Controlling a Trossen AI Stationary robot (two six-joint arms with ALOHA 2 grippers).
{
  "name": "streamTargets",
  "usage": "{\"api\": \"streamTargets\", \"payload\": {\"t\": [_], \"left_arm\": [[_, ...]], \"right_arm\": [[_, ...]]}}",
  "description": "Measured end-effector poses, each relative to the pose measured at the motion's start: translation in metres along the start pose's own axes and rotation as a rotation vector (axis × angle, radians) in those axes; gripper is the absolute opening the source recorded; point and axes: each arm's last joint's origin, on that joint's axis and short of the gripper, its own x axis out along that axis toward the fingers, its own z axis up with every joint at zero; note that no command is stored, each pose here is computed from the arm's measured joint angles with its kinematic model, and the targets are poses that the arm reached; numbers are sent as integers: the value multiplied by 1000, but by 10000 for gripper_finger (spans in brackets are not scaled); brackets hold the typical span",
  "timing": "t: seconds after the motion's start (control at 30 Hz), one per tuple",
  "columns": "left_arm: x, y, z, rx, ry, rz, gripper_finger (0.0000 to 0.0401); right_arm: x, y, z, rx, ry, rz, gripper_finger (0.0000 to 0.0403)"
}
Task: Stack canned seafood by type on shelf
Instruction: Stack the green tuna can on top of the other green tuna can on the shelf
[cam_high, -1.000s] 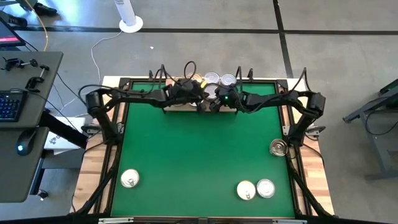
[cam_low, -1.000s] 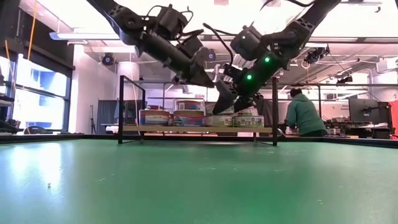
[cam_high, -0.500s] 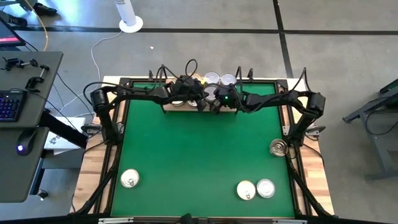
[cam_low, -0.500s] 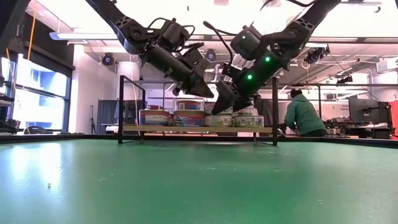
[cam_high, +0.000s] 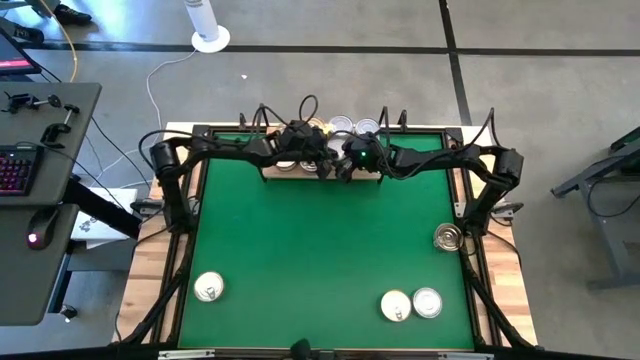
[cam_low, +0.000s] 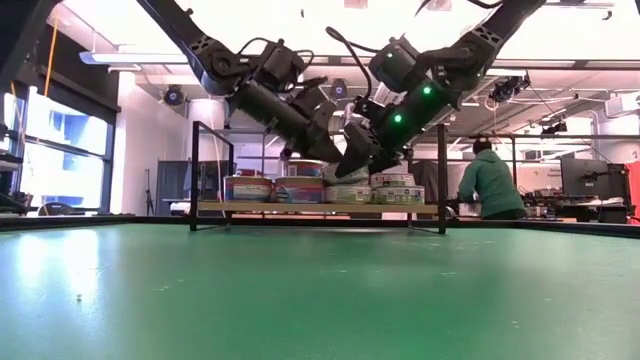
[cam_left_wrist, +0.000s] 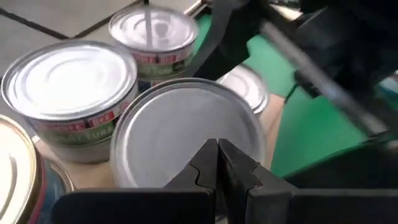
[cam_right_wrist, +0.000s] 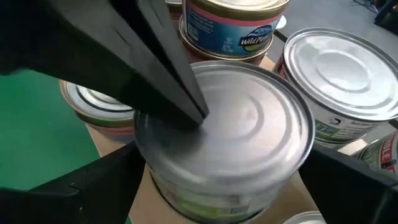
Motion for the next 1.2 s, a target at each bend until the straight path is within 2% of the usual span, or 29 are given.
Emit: {"api": "streamTargets", "payload": {"t": [0.37,0.93,1.2], "left_arm": [[7,5,-7,-9,20,7,0],[8,1,-8,-2,26,4,0],[7,-8,-7,17,10,-6,0]], "right_arm": [[-2,-3,-1,-19,33,-15,400],[-51,-6,23,-15,-27,4,400],[-57,-4,24,-22,-22,12,400]]}}
